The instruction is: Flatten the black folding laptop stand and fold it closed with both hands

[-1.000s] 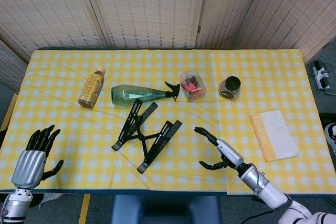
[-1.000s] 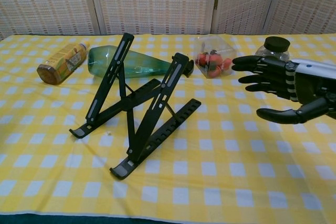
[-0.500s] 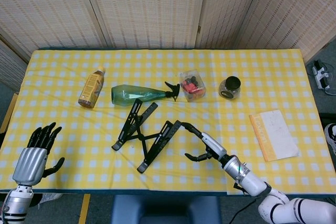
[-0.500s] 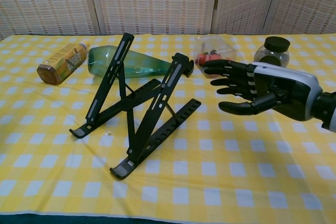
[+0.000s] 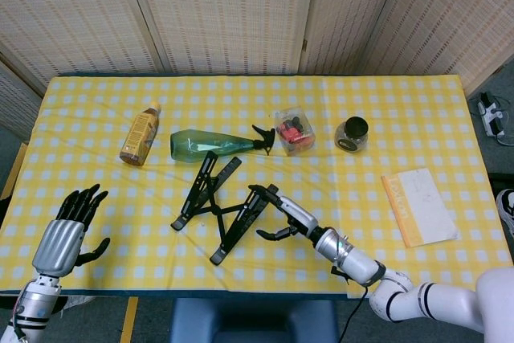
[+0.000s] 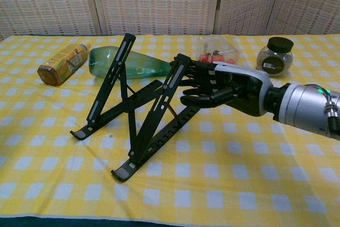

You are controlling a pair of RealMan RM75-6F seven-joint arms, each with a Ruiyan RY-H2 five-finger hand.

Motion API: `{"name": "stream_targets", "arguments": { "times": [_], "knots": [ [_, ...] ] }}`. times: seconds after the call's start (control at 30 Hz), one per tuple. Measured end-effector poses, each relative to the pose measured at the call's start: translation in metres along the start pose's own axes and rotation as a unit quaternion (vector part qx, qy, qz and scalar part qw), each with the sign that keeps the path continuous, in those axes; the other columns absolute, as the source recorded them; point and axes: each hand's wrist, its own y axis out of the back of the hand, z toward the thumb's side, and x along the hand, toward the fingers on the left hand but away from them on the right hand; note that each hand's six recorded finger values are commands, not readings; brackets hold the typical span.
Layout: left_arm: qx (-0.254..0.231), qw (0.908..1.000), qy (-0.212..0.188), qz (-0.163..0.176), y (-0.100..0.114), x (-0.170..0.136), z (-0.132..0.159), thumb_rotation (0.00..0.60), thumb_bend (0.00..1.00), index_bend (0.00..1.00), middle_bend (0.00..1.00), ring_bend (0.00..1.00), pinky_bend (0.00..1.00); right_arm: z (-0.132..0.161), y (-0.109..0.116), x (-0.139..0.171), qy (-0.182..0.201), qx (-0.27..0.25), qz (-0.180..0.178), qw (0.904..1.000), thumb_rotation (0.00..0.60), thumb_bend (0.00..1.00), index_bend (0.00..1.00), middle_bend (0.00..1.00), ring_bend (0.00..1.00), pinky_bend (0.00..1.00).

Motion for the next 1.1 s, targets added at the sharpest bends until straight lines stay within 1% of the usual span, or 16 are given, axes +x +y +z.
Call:
{"name": "stream_targets", "arguments": {
  "times": [0.2,0.33,0.4,0.5,0.73,0.8,0.9,1.0,1.1],
  "knots": [
    [-0.045,0.9983,-0.031,-0.022,-0.007,0.018,0.009,0.600,0.33,0.04,0.03,0.02,0.00,0.011,-0.010,-0.005,0.022,0.002,0.016,0.9996,0.600,0.37,0.00,0.00,0.00,0.00],
    [-0.078,0.9944,-0.056,-0.045,-0.013,0.034,0.017,0.600,0.29,0.03,0.03,0.02,0.00,0.018,-0.020,-0.003,0.037,0.008,0.033,0.9987,0.600,0.37,0.00,0.00,0.00,0.00],
    [-0.095,0.9920,-0.062,-0.055,-0.016,0.040,0.020,0.600,0.28,0.03,0.03,0.02,0.00,0.024,-0.026,-0.001,0.047,0.012,0.043,0.9979,0.600,0.37,0.00,0.00,0.00,0.00],
    [-0.130,0.9860,-0.070,-0.077,-0.022,0.050,0.024,0.600,0.26,0.01,0.03,0.02,0.00,0.032,-0.036,0.001,0.058,0.021,0.059,0.9964,0.600,0.37,0.00,0.00,0.00,0.00],
    [-0.210,0.9654,-0.081,-0.131,-0.037,0.077,0.031,0.600,0.26,0.00,0.03,0.02,0.00,0.049,-0.064,0.008,0.074,0.048,0.099,0.9912,0.600,0.37,0.00,0.00,0.00,0.00],
    [-0.224,0.9604,-0.083,-0.143,-0.042,0.085,0.033,0.600,0.26,0.00,0.03,0.02,0.00,0.051,-0.072,0.010,0.072,0.055,0.110,0.9897,0.600,0.37,0.00,0.00,0.00,0.00],
    [-0.238,0.9537,-0.086,-0.162,-0.051,0.096,0.037,0.600,0.26,0.00,0.03,0.02,0.00,0.050,-0.078,0.013,0.068,0.061,0.118,0.9887,0.600,0.37,0.00,0.00,0.00,0.00],
    [-0.251,0.9478,-0.090,-0.175,-0.059,0.101,0.044,0.600,0.26,0.00,0.03,0.02,0.00,0.049,-0.081,0.013,0.066,0.061,0.118,0.9889,0.600,0.37,0.00,0.00,0.00,0.00],
    [-0.255,0.9450,-0.094,-0.182,-0.064,0.100,0.047,0.600,0.26,0.00,0.03,0.02,0.00,0.046,-0.081,0.009,0.063,0.056,0.114,0.9900,0.600,0.37,0.00,0.00,0.00,0.00]
  ]
}}
